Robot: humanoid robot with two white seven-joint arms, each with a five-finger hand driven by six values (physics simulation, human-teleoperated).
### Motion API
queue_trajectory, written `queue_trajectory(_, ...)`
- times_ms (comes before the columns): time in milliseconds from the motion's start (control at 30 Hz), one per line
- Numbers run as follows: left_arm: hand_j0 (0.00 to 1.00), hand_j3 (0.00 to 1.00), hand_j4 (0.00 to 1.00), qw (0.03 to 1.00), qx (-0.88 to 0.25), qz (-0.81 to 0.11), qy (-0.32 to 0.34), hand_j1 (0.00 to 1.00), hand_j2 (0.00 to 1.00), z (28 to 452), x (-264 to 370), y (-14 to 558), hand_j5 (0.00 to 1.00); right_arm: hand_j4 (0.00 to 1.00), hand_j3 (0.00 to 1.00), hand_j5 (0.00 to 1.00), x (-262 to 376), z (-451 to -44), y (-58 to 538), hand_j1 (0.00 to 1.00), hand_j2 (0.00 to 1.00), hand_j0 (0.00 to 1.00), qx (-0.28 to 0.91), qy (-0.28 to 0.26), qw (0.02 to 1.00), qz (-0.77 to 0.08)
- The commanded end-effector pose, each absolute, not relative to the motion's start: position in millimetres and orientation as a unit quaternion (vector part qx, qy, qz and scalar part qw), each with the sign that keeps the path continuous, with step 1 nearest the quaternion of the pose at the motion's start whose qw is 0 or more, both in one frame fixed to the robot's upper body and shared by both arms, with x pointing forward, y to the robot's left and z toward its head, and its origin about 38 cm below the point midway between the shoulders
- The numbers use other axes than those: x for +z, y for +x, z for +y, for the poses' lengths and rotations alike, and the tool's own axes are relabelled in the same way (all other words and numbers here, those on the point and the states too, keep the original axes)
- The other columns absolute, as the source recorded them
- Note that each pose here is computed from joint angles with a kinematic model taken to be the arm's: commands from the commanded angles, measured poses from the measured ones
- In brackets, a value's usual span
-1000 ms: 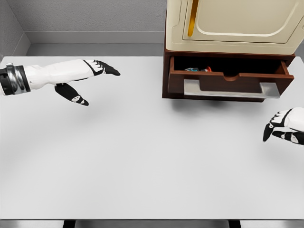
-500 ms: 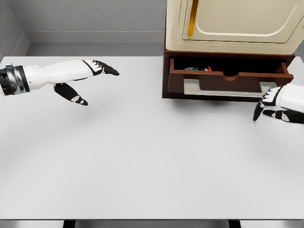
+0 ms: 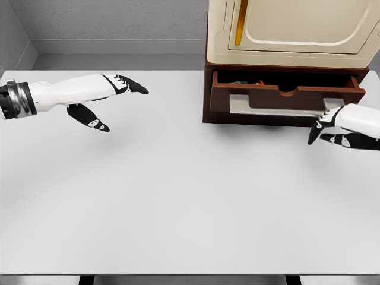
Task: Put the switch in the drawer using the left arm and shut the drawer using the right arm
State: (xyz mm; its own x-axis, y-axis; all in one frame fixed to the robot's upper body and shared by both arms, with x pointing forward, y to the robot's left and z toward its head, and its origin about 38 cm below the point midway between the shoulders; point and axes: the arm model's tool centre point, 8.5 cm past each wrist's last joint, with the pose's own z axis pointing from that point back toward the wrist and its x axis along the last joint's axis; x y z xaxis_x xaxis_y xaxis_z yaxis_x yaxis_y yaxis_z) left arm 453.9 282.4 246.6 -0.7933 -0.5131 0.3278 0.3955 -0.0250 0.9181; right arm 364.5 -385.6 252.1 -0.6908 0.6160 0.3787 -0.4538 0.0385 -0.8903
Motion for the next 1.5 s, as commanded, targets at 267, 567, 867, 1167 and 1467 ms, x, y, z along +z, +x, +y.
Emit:
queue_trajectory(267, 1.0, 1.0, 1.0, 0.321, -0.712, -0.623, 0.047, 1.0, 1.0, 283, 247, 454, 1.0, 0.48, 0.48, 0.48, 243, -396, 383, 0.48, 0.48, 0.48, 0.673, -0.076, 0.411, -0.61)
queue_trajectory(567, 1.0, 1.0, 1.0, 0.326, -0.71, -0.622, 0.049, 1.0, 1.0, 286, 246, 456, 1.0, 0.49, 0.49, 0.49, 246, -404, 393, 0.49, 0.49, 0.49, 0.664, -0.086, 0.42, -0.613)
queue_trajectory(867, 1.0, 1.0, 1.0, 0.327, -0.71, -0.622, 0.049, 1.0, 1.0, 287, 245, 456, 1.0, 0.49, 0.49, 0.49, 249, -392, 405, 0.49, 0.49, 0.49, 0.669, -0.081, 0.411, -0.614)
queue_trajectory(1167, 1.0, 1.0, 1.0, 0.327, -0.71, -0.622, 0.049, 1.0, 1.0, 287, 245, 456, 1.0, 0.51, 0.51, 0.51, 250, -386, 408, 0.51, 0.51, 0.51, 0.679, -0.083, 0.401, -0.609)
queue_trajectory(1467, 1.0, 1.0, 1.0, 0.323, -0.709, -0.625, 0.048, 1.0, 1.0, 284, 247, 455, 1.0, 1.0, 1.0, 1.0, 259, -339, 353, 1.0, 1.0, 1.0, 0.746, -0.038, 0.318, -0.584)
